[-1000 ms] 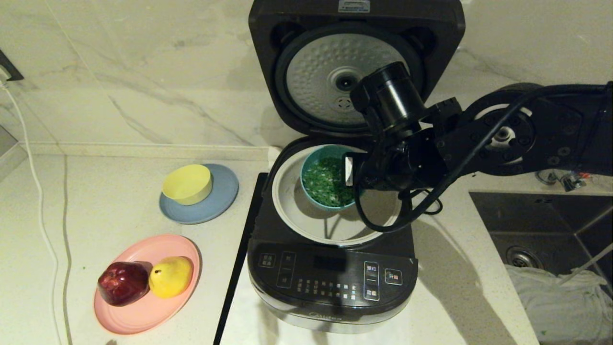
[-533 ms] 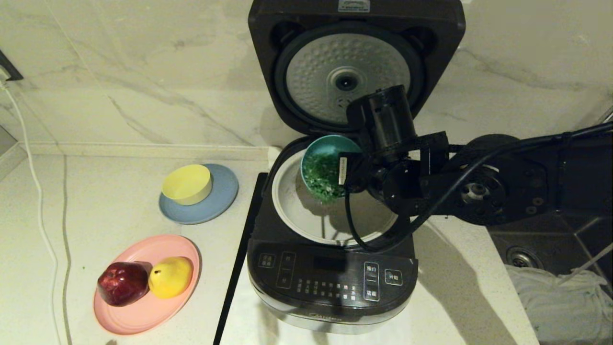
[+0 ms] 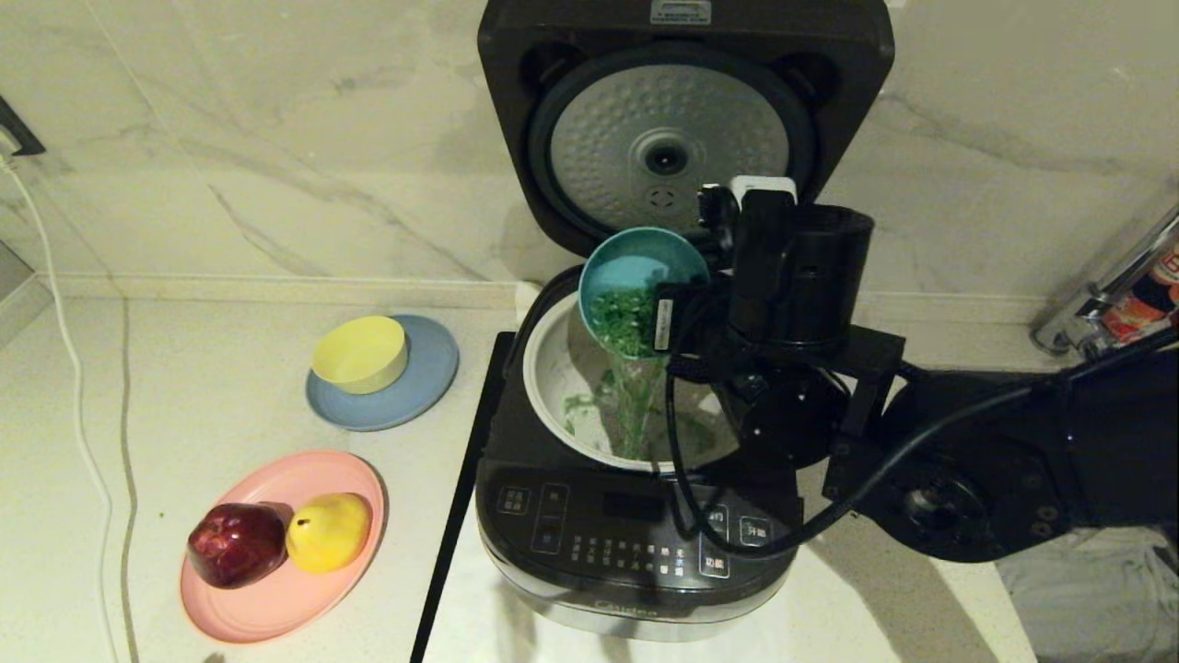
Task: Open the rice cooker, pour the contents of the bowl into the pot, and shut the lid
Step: Pour the water from the bowl into the rice cooker
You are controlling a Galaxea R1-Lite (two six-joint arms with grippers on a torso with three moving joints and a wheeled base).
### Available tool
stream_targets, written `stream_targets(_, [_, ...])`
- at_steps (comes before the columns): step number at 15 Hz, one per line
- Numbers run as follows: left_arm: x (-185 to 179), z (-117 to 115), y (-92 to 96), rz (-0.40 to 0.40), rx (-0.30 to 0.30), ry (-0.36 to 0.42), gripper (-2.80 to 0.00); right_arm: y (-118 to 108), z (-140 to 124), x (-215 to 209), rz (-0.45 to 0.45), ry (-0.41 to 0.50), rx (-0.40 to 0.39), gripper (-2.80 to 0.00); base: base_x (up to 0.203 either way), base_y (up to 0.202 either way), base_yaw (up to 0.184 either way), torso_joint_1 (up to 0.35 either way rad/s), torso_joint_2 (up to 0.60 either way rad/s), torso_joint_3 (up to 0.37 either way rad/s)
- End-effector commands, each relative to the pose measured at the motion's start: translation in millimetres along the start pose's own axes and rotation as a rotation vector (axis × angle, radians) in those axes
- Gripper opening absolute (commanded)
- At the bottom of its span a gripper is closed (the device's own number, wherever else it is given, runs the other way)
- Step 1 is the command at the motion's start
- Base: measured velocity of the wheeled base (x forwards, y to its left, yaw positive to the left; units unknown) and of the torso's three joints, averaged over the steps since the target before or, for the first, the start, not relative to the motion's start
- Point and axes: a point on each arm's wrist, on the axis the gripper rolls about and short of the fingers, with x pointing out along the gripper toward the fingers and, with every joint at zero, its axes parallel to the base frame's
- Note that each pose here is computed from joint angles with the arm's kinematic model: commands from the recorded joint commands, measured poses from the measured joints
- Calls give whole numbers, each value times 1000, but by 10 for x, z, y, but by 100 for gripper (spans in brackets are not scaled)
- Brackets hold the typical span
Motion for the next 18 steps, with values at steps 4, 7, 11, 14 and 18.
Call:
stream_targets(4, [-1, 0, 0, 0, 0, -1, -280, -15, -127, -21, 1, -139, 2, -280, 0, 0, 0, 0, 0, 0])
stream_targets(7, [-1, 0, 0, 0, 0, -1, -280, 6, -199, 20, 1, -190, -16, -280, 0, 0, 0, 0, 0, 0])
stream_targets(11, [-1, 0, 0, 0, 0, -1, -280, 35, -339, 68, 7, -279, -45, -280, 0, 0, 0, 0, 0, 0])
stream_targets(14, [-1, 0, 0, 0, 0, -1, -280, 46, -369, 74, 6, -303, -40, -280, 0, 0, 0, 0, 0, 0])
stream_targets(18, [-1, 0, 0, 0, 0, -1, -280, 93, -542, 127, 14, -324, -66, -280, 0, 0, 0, 0, 0, 0])
